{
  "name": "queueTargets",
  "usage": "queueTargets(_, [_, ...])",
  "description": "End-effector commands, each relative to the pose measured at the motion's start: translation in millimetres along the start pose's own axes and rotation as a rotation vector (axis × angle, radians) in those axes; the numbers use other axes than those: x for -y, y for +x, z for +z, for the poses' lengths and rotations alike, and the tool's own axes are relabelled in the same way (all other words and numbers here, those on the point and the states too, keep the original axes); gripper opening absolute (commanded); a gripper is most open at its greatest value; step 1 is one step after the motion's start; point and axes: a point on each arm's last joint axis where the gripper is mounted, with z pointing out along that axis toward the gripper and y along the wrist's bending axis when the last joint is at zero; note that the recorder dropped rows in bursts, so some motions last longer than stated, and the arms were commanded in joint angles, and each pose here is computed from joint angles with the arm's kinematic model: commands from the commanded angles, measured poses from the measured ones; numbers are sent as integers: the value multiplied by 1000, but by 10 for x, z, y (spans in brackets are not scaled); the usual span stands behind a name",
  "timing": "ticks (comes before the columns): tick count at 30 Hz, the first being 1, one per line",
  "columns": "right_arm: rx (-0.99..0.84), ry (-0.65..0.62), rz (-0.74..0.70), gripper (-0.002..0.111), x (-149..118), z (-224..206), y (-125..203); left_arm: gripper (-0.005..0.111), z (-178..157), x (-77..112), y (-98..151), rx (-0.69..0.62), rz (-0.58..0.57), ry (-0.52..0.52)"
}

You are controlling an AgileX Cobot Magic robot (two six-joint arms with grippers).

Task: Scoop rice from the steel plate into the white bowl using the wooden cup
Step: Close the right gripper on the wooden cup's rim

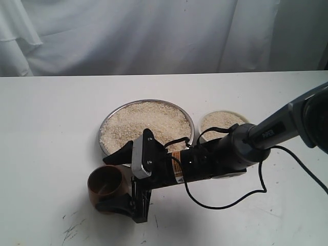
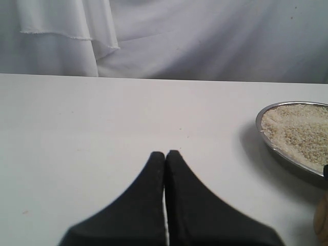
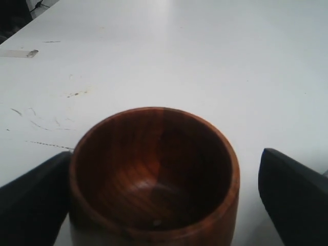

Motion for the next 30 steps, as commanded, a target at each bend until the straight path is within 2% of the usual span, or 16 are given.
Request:
queueTargets(1, [20, -2, -28, 86, 24, 30, -49, 0, 0, 1, 7, 7, -4, 2])
queueTargets(9, [-25, -37, -112, 86, -6, 30, -6, 0, 0, 1, 7, 7, -4, 2])
queueTargets(30, [-43, -59, -144, 86, -29, 39, 50, 0, 0, 1, 7, 7, -4, 2])
